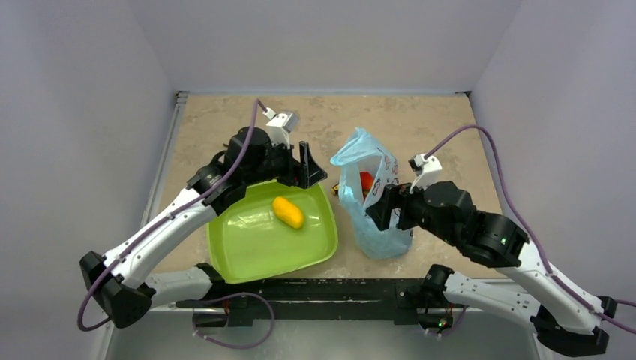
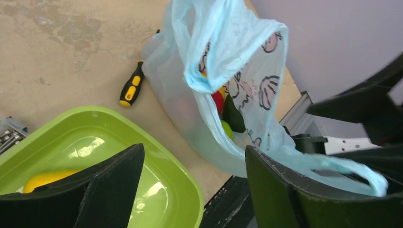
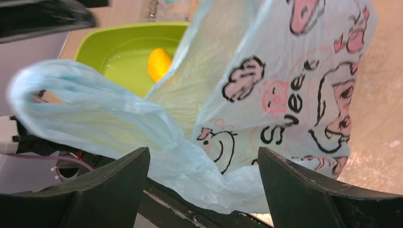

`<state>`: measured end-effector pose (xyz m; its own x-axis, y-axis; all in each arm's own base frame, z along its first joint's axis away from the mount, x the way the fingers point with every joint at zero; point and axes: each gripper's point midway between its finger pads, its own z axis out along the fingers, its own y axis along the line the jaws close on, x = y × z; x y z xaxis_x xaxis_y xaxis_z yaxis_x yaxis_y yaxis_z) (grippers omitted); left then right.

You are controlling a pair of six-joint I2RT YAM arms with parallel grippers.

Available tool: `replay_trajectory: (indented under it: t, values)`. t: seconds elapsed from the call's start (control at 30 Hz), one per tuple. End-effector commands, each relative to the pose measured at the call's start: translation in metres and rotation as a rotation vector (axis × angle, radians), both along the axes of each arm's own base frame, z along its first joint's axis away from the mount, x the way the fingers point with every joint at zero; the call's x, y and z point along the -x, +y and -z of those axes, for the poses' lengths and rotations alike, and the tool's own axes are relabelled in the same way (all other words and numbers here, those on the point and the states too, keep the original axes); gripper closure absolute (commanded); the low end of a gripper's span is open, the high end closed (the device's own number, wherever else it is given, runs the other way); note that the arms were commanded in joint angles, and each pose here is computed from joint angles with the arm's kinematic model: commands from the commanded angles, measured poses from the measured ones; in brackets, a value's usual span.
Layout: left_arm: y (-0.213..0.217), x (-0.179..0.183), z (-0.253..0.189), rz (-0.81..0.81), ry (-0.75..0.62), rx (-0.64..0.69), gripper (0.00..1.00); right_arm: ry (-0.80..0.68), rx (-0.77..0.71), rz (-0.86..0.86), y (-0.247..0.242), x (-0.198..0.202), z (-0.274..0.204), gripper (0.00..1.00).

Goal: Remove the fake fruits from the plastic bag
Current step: Untie the plastic bag at the center of the board, then adjust the plastic bag at the center of the board.

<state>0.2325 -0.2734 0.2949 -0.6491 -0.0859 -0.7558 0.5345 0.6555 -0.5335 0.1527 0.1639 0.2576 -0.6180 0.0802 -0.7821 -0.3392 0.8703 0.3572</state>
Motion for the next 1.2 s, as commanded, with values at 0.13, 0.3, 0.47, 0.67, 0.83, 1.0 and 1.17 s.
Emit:
replay_trajectory:
  t: [0.13,0.3,0.47,0.67,0.83,1.0,1.17]
  values:
    - [-0.053,-0.05,-0.004,0.033,-0.028,0.042,0.21,-0.307,-0.068,-0.379,0.034,0.018,-0.082,0.05]
    - [-0.084,-0.051,-0.011,0.133,0.023,0.147,0.22,-0.394,-0.148,-0.597,0.069,0.034,-0.09,0.01]
    - [-0.097,-0.047,-0.03,0.205,0.01,0.213,0.41,-0.382,-0.079,-0.542,0.086,0.006,-0.077,0.14]
    - [-0.109,-0.044,-0.053,0.281,0.011,0.249,0.86,-0.373,-0.061,-0.603,0.102,0.004,-0.071,0.67]
    - [-0.113,-0.05,-0.073,0.275,0.032,0.287,1.0,-0.208,-0.041,-0.791,0.128,0.036,-0.023,1.0]
    - [-0.126,-0.078,-0.082,0.221,0.137,0.306,1.0,-0.113,0.214,-0.724,0.122,0.054,0.048,1.0]
    - [-0.141,-0.111,-0.067,0.111,0.28,0.341,1.0,-0.06,0.319,-0.691,0.123,0.067,0.074,1.0]
